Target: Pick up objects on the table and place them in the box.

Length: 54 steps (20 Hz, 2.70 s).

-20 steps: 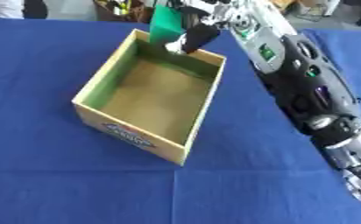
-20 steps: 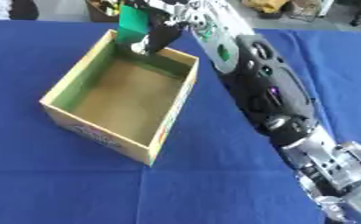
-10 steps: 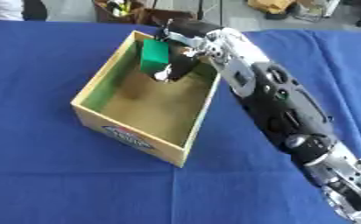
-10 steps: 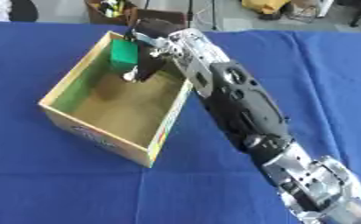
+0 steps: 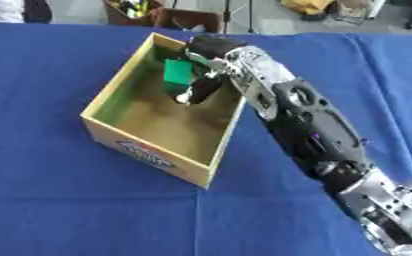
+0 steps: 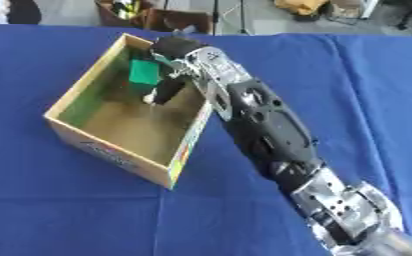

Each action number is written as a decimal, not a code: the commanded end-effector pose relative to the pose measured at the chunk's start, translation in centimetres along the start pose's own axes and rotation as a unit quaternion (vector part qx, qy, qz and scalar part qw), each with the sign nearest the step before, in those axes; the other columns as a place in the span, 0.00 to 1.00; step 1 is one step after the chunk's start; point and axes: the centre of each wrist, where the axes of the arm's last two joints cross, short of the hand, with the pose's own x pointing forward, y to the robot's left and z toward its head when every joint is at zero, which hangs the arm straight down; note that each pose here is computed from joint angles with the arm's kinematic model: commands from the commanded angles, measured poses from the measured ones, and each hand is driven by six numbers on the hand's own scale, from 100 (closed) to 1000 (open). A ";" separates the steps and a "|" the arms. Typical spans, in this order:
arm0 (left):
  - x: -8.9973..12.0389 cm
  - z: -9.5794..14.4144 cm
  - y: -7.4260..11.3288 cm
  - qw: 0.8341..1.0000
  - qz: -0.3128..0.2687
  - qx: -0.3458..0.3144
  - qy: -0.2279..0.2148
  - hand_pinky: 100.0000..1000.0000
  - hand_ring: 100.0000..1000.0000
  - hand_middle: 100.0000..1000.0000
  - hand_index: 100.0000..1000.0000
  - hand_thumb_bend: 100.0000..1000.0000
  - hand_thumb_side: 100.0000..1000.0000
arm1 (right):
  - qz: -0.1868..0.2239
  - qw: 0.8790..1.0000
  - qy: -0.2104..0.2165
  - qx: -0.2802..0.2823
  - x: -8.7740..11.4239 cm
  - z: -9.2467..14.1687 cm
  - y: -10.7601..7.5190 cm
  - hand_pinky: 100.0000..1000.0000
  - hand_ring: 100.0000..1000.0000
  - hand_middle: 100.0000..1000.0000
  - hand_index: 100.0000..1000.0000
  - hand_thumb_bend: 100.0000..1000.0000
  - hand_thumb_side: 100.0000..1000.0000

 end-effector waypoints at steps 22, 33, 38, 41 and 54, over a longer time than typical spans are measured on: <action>0.5 -0.1 -0.1 1.000 0.004 -0.006 -0.006 0.64 0.66 0.67 0.82 0.00 1.00 | 0.057 0.996 -0.020 0.064 0.2 0.7 -2.8 0.81 0.89 0.89 0.93 0.74 0.55; 0.4 0.0 0.0 1.000 0.003 -0.006 -0.005 0.64 0.67 0.67 0.83 0.00 1.00 | 0.000 0.996 -0.055 0.074 -1.4 2.1 -4.8 0.93 0.97 0.97 1.00 0.86 0.39; 0.5 0.0 0.0 1.000 0.004 -0.008 -0.005 0.64 0.67 0.67 0.83 0.00 1.00 | -0.043 0.992 -0.077 0.089 -2.3 2.4 -5.3 0.93 0.94 0.94 1.00 0.80 0.27; 0.5 0.0 0.0 1.000 0.003 -0.008 -0.005 0.64 0.67 0.67 0.83 0.00 1.00 | -0.044 0.994 -0.072 0.063 -2.5 3.1 -6.1 0.92 0.93 0.92 1.00 0.81 0.35; 0.4 0.1 0.2 1.000 -0.003 -0.006 0.000 0.65 0.67 0.67 0.83 0.00 1.00 | -0.052 0.989 -0.087 -0.110 -2.9 9.5 -11.7 0.89 0.86 0.86 0.94 0.71 0.63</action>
